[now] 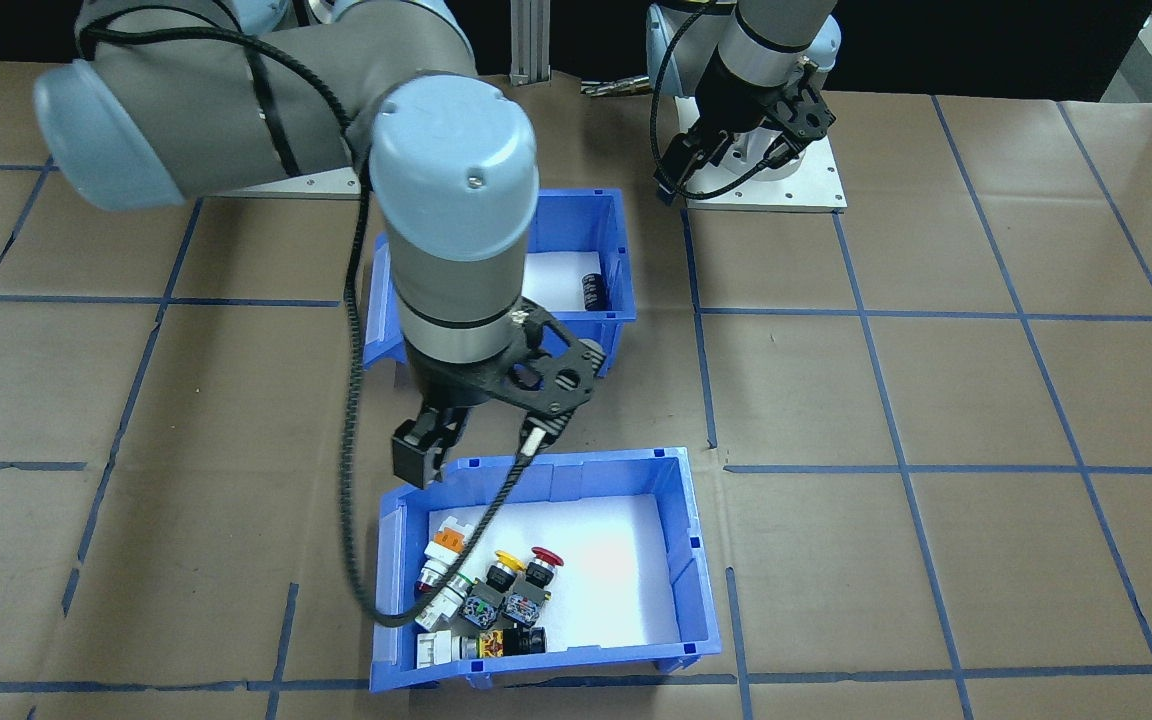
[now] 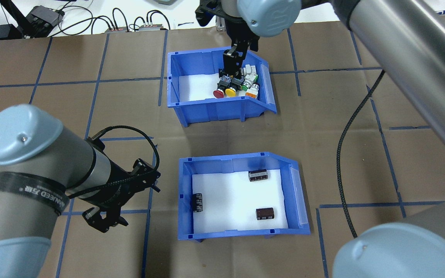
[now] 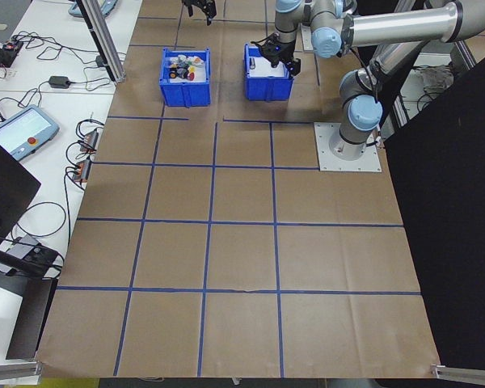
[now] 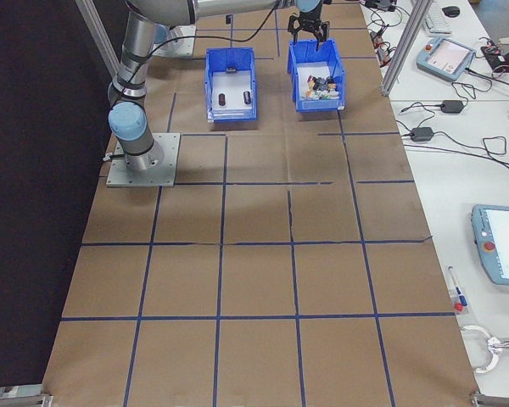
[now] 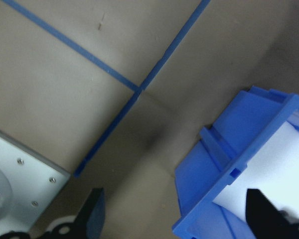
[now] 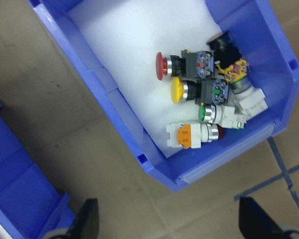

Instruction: Place battery box in front

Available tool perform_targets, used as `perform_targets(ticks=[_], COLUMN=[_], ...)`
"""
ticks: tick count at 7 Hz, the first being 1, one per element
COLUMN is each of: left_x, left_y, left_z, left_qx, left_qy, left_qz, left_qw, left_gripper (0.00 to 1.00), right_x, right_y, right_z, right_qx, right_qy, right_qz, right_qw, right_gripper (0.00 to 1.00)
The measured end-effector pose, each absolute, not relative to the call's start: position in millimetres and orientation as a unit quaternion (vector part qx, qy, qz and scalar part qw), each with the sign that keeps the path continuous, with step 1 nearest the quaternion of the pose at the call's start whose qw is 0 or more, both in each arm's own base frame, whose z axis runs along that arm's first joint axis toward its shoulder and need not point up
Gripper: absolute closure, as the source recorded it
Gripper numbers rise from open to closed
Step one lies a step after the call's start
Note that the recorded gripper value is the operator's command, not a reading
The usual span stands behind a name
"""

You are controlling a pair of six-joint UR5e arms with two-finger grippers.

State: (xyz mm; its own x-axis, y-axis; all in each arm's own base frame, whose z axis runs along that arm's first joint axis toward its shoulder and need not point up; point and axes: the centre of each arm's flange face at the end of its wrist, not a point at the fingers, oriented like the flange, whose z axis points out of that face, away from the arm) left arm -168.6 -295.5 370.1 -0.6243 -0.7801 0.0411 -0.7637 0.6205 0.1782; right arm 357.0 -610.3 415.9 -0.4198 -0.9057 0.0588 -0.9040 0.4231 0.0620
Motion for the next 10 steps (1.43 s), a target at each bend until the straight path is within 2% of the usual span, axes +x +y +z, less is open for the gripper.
perform_targets(ticks=[4, 7, 8, 9, 10], left_x=[-242.0, -299.8, -314.3, -325.0, -332.0], left_y=[-249.2, -225.0, -220.0, -220.2, -224.4], left_z=[348.9, 316.8, 308.2, 303.0, 299.0], left_qx=[0.602, 0.654, 0.667, 0.676, 0.685], left_qy=[-0.794, -0.755, -0.744, -0.736, -0.728], left_qz=[-0.075, -0.041, -0.037, -0.029, -0.020], left_qw=[0.034, 0.006, 0.005, 0.014, 0.026], left_gripper=[0.00, 0.00, 0.00, 0.00, 0.00], right_x=[433.9, 452.2, 452.1, 449.3, 447.0], right_y=[-582.3, -603.6, -602.6, -599.2, -597.3], right_z=[365.1, 294.4, 277.9, 268.0, 265.2], right_qx=[0.673, 0.680, 0.680, 0.680, 0.679], right_qy=[-0.738, -0.732, -0.732, -0.732, -0.732], right_qz=[-0.034, -0.017, -0.022, -0.029, -0.032], right_qw=[0.035, 0.040, 0.038, 0.036, 0.036], right_gripper=[0.00, 0.00, 0.01, 0.29, 0.71])
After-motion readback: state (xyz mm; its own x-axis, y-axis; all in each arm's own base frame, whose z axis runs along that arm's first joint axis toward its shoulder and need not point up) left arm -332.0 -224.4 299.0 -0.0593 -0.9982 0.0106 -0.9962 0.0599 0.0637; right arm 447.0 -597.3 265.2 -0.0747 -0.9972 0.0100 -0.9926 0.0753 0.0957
